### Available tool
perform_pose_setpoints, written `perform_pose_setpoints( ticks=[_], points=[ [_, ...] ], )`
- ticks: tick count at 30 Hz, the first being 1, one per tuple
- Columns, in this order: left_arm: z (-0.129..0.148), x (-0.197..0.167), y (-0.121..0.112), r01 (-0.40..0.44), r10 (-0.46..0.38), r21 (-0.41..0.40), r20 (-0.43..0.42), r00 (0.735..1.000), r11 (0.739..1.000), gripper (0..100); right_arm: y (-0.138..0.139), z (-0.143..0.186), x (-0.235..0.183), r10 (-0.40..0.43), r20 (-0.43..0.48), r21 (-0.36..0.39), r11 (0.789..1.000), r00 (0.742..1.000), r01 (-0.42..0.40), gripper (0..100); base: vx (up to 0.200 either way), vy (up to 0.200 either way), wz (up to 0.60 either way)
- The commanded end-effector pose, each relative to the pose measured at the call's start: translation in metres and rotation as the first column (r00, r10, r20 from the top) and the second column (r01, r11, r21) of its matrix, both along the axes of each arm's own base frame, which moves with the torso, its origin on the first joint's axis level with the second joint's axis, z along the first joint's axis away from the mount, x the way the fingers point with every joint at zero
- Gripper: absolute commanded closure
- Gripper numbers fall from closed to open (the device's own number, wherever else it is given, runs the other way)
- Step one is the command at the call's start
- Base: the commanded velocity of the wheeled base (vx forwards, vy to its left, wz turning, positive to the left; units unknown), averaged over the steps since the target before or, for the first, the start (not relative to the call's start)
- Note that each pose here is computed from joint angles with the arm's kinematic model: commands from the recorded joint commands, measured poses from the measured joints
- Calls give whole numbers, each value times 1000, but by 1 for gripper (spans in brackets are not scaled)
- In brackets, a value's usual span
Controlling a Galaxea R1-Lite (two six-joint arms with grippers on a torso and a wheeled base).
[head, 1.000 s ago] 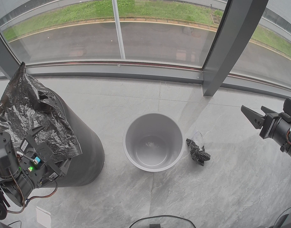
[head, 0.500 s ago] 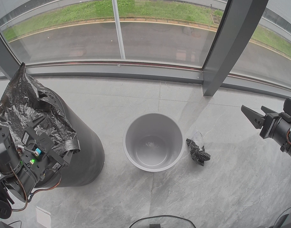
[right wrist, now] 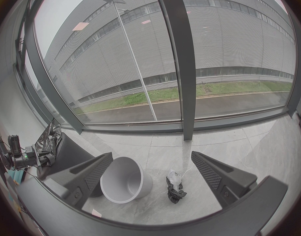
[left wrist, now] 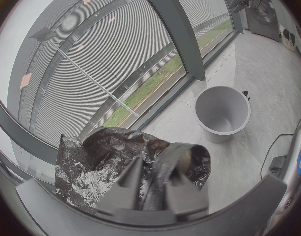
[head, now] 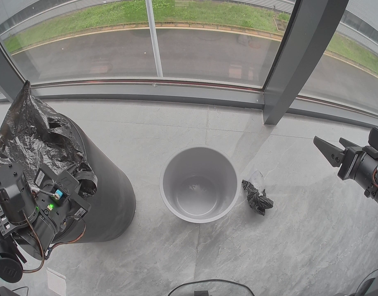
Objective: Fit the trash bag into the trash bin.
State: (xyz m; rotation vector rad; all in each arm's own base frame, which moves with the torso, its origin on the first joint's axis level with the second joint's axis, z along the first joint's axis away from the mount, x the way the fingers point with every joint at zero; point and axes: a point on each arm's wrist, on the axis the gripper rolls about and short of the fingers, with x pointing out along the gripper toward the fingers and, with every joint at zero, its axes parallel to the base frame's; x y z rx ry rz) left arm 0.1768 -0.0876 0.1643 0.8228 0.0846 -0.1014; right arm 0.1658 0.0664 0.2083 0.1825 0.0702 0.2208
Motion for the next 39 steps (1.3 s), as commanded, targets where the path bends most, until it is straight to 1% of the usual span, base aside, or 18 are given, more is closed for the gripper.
perform_pose_setpoints(
  ticks=[1,6,10,12,14,18,20,21,23,24,25,26,28,31,32,33,36,39],
  points=[
    [1,0,0,-1,1,-1,3,1000,1000,100,0,1,-1,0,3,5,1000,1000,0,0,0,0,0],
    [7,0,0,-3,4,-30,37,999,1000,100,0,0,-1,0,0,5,1000,1000,0,0,0,0,0],
    [20,7,-3,-2,15,-128,100,995,992,100,0,-1,-1,2,-2,1,1000,1000,-2,0,0,0,0],
    [49,22,-11,26,35,-317,187,982,948,100,0,0,-1,-2,5,-3,1000,1000,2,0,0,0,0],
    [82,35,-19,84,57,-479,272,961,874,100,1,2,1,-5,9,-8,1000,1000,5,0,0,0,0],
    [146,52,-26,236,116,-716,406,907,656,100,8,17,14,1,56,-60,998,998,2,0,0,0,0],
    [149,53,-27,242,119,-727,407,906,642,100,9,18,15,2,61,-66,998,998,2,0,0,0,0],
    [161,60,-22,245,142,-803,376,916,543,100,21,25,22,42,83,-95,995,996,-34,0,0,0,0],
    [161,60,-22,245,142,-803,376,916,543,100,21,25,22,42,83,-95,995,996,-34,0,0,0,0],
    [171,65,-20,186,142,-912,252,957,366,100,49,27,27,131,78,-99,987,988,-123,0,0,0,0],
    [172,65,-20,186,140,-913,250,958,362,100,49,27,27,132,77,-101,987,988,-124,0,0,0,0],
    [179,66,-20,138,122,-952,177,977,274,100,64,24,32,150,64,-107,984,987,-142,0,0,0,0],
    [184,66,-21,98,113,-966,128,985,241,100,73,24,34,166,58,-107,981,984,-159,0,0,0,0],
    [189,59,-23,16,-8,-982,15,1000,188,100,96,22,33,231,46,-109,968,972,-225,0,0,0,0],
    [189,59,-23,16,-8,-982,15,1000,188,100,96,22,33,231,46,-109,968,972,-225,0,0,0,0],
    [197,47,-28,4,-175,-991,-20,984,136,100,109,17,33,242,30,-118,964,970,-237,0,0,0,0],
    [205,39,-32,-25,-302,-995,-55,952,101,100,120,15,36,239,23,-119,965,971,-234,0,0,0,0],
    [214,27,-34,-55,-452,-996,-83,888,76,100,128,13,41,245,21,-107,964,969,-242,0,0,0,0]
  ],
)
